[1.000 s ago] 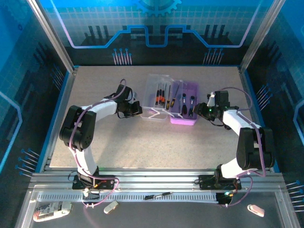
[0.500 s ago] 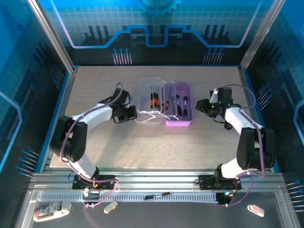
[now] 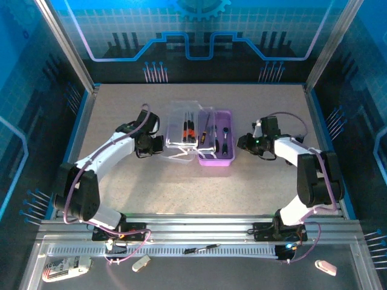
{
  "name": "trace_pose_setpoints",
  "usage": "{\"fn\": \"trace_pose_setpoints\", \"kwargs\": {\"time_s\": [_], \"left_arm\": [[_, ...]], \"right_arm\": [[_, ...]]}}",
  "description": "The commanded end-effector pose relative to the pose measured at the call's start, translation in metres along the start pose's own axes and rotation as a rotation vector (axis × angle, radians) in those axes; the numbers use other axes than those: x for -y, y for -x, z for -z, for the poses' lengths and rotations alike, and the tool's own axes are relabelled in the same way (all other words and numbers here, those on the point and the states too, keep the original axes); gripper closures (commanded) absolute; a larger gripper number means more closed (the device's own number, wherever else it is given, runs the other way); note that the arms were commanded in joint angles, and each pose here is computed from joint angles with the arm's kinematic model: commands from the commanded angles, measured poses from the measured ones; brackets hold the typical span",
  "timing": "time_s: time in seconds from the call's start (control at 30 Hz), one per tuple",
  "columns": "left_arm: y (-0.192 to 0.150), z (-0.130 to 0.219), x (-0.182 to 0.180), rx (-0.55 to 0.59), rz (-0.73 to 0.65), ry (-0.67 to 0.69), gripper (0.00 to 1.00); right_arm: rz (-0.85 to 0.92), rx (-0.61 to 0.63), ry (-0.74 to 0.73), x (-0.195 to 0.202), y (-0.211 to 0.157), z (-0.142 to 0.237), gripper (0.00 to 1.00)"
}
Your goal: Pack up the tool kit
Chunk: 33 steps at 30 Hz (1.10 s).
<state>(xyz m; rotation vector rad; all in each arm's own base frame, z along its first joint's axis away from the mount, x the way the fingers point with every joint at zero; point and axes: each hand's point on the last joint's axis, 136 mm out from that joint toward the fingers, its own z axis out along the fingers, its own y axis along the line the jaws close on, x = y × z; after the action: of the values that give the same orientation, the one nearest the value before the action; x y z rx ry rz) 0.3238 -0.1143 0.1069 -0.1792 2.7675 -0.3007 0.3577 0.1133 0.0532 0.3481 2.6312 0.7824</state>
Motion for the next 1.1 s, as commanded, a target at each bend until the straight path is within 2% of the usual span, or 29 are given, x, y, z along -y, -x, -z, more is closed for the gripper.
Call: {"fn": "trace_pose_setpoints", "kwargs": {"time_s": [0.0,0.17,0.47,0.87,1.07], "left_arm": [[0.019,0.037,-0.001,0.085,-0.037,0.024,1.0],[0.021,0.05,0.004,0.104,-0.04,0.001,1.0],[0.017,0.079,0.038,0.092,-0.003,-0.148,1.0],[0.007,0.09,0.088,0.048,-0.045,-0.295,0.65],[0.004,0.093,0.111,0.031,-0.062,-0.359,0.62]], "right_arm": [[0.006,-0.026,-0.002,-0.005,-0.011,-0.017,0.67],[0.024,-0.069,0.035,-0.025,-0.025,-0.034,0.67],[0.036,-0.083,0.069,-0.053,-0.037,-0.052,0.69],[0.048,-0.102,0.084,-0.064,-0.045,-0.056,0.7],[0.052,-0.099,0.091,-0.066,-0.046,-0.054,0.7]]}}
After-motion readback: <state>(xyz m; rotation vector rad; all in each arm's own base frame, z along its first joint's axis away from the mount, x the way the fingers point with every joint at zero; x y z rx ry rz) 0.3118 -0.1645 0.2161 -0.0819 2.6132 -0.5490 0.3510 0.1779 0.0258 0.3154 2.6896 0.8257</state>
